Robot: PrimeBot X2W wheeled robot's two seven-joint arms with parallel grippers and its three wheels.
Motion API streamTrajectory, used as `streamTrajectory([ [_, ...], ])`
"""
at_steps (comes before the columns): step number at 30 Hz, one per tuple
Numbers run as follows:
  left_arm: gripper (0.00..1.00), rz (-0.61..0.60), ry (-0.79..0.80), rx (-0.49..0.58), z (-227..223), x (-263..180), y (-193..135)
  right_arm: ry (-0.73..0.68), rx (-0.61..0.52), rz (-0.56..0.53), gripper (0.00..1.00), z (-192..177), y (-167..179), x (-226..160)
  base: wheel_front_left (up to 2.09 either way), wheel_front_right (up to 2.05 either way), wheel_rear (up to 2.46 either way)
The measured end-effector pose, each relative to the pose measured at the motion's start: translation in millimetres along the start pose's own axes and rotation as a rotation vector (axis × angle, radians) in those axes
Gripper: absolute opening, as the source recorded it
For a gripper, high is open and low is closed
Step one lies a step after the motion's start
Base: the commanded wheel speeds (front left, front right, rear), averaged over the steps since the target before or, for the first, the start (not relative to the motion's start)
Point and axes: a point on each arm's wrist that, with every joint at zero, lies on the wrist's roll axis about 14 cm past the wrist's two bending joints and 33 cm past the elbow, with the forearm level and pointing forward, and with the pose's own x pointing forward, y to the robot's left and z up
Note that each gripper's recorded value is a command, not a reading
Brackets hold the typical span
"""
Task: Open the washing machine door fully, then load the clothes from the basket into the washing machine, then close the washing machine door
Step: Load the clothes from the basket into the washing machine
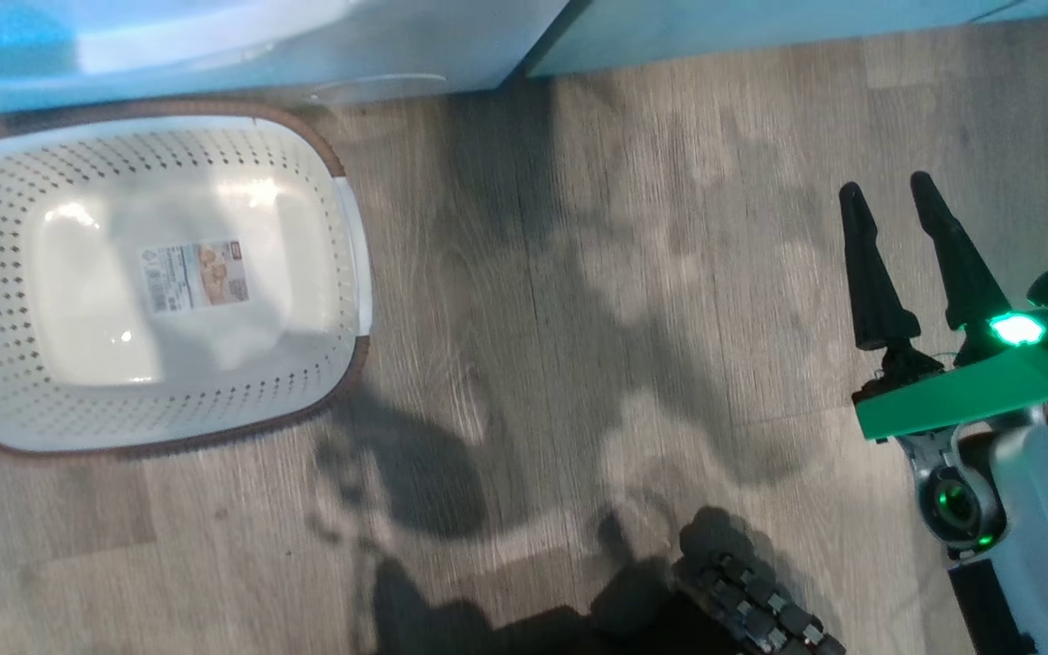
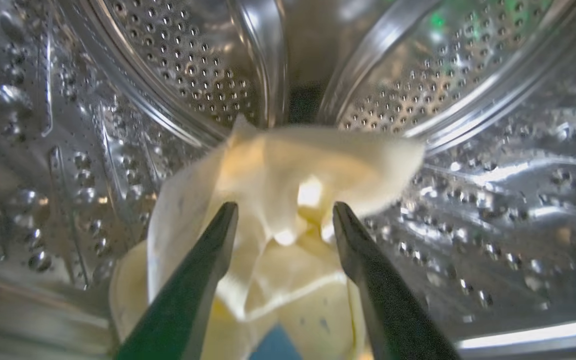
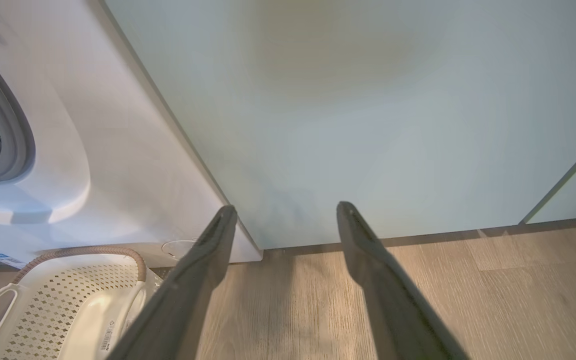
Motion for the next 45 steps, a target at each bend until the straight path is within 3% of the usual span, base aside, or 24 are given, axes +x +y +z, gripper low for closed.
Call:
streamTrajectory([
  [19,1.00,-0.019,0.047,-0.061,-15,-111,-29,-0.096,0.044,-0.043,1.00,36,-6,-71,0.00,0.00,0.00],
  [32,1.00,0.024,-0.050,-0.045,13,-205,-12,-0.172,0.060,-0.034,1.00,54,-7,-116,0.00,0.00,0.00],
  [45,1.00,0.094,-0.138,-0.049,13,-298,4,-0.214,0.083,-0.029,1.00,56,-6,-146,0.00,0.00,0.00],
])
